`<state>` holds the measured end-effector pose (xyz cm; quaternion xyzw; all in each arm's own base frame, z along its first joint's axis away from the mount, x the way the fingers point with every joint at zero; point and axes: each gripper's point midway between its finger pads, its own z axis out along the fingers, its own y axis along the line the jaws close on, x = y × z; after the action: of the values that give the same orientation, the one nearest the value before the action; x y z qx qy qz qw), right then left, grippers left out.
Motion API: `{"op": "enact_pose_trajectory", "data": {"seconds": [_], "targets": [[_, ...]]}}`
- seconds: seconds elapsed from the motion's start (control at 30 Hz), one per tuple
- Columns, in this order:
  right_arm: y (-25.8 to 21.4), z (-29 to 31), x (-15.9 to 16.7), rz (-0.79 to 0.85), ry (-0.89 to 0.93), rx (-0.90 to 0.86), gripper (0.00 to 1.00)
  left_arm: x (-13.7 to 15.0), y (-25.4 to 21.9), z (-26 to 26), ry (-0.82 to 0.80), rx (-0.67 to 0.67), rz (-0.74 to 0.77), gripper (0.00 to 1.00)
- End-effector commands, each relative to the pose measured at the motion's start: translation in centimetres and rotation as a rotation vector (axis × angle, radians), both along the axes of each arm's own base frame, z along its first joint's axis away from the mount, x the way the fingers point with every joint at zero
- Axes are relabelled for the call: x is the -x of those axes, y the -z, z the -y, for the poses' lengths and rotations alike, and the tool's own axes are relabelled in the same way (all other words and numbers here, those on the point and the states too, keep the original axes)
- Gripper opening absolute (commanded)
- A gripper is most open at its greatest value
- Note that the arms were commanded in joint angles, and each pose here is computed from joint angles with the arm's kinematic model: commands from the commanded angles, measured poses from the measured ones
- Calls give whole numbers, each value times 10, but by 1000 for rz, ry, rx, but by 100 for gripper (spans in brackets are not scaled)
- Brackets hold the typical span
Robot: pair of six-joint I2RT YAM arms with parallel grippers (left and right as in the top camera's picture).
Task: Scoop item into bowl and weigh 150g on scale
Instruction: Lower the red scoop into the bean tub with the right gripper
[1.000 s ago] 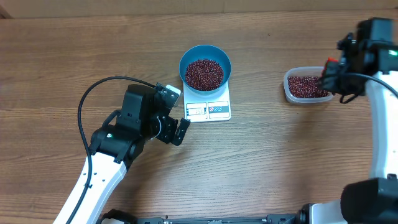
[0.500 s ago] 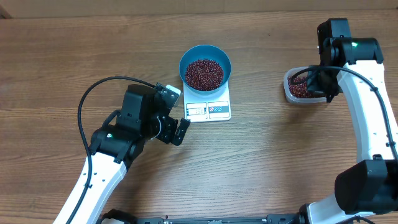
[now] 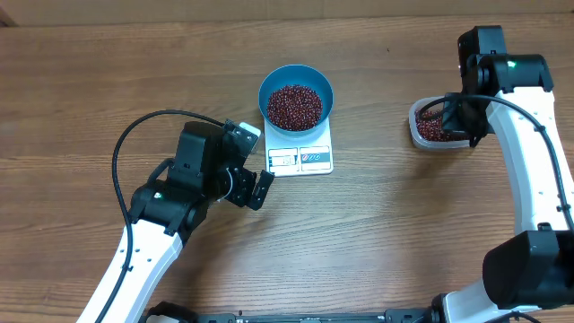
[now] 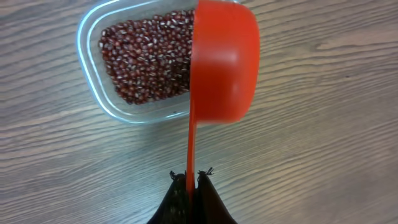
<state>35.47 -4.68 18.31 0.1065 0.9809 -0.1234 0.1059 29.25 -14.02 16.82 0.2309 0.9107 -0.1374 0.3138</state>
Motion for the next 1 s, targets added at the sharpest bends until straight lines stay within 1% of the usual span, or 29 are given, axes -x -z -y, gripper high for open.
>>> {"op": "enact_pose_trajectory", "data": {"seconds": [0.0,0.07,0.17,0.23,0.4,0.57,0.67,0.8,0.9,0.97], "targets": [[-8,-7,-7,41,3,-32,4,0,2,-2,11,-15,7,99],[-8,-11,-10,53,-1,-59,4,0,2,-2,11,-15,7,100],[-7,-17,-17,104,94,-145,4,0,2,-2,11,-15,7,100],[-6,-20,-20,130,181,-224,4,0,2,-2,11,-15,7,100],[2,-34,-26,146,299,-443,4,0,2,-2,11,-15,7,100],[-8,-60,-39,188,269,-631,4,0,2,-2,11,-15,7,99],[-11,-58,-41,200,371,-657,4,0,2,-2,11,-15,7,100],[-2,-45,-37,192,507,-641,4,0,2,-2,11,-15,7,100],[11,-38,-32,169,585,-664,4,0,2,-2,11,-15,7,100],[19,-36,-30,160,602,-689,4,0,2,-2,11,-15,7,100]]}}
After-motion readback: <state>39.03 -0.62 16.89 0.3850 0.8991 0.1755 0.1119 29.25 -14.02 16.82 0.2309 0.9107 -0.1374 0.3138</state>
